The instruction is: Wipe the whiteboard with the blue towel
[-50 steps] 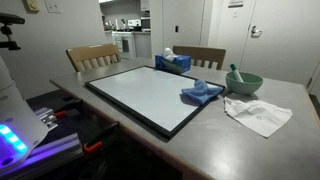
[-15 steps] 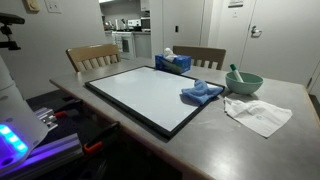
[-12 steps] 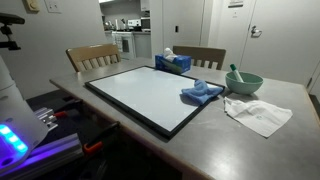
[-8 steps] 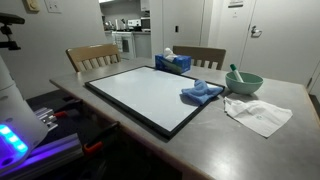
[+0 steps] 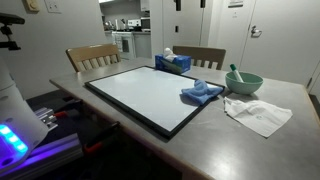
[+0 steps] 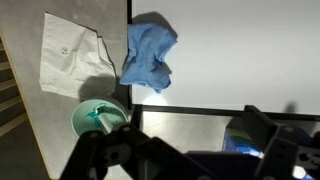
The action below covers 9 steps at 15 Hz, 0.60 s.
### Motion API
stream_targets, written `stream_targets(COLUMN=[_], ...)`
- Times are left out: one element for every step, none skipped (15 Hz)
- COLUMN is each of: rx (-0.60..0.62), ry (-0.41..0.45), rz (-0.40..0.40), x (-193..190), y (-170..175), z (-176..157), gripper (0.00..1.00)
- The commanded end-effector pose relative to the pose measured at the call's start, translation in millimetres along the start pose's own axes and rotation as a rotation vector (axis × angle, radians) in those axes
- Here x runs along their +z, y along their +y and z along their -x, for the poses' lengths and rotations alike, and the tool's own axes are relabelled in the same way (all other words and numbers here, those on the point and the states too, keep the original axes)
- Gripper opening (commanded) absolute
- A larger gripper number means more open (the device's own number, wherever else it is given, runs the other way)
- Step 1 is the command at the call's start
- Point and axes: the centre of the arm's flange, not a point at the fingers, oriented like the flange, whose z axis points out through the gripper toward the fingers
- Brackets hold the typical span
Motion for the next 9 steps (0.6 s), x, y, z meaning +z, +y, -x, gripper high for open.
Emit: stream_targets(rx=[0.0, -0.001, -0.001, -0.013, -0.019, -0.033, -0.046, -0.061, -0.076], ry=[0.0, 0.002, 0.005, -0.019, -0.04, -0.051, -0.057, -0.066, -0.08], rz=[0.0, 0.0, 0.001, 0.003, -0.011, -0.035, -0.05, -0.056, -0.063], x=[0, -1, -3, 4, 13, 24, 38, 50, 63], y=[0, -1, -1, -2, 0, 2, 5, 6, 10], z=[0, 0, 0, -4, -9, -13, -16, -18, -21], gripper=[1.0, 1.0, 1.0, 1.0, 1.0, 1.0, 1.0, 1.0, 1.0])
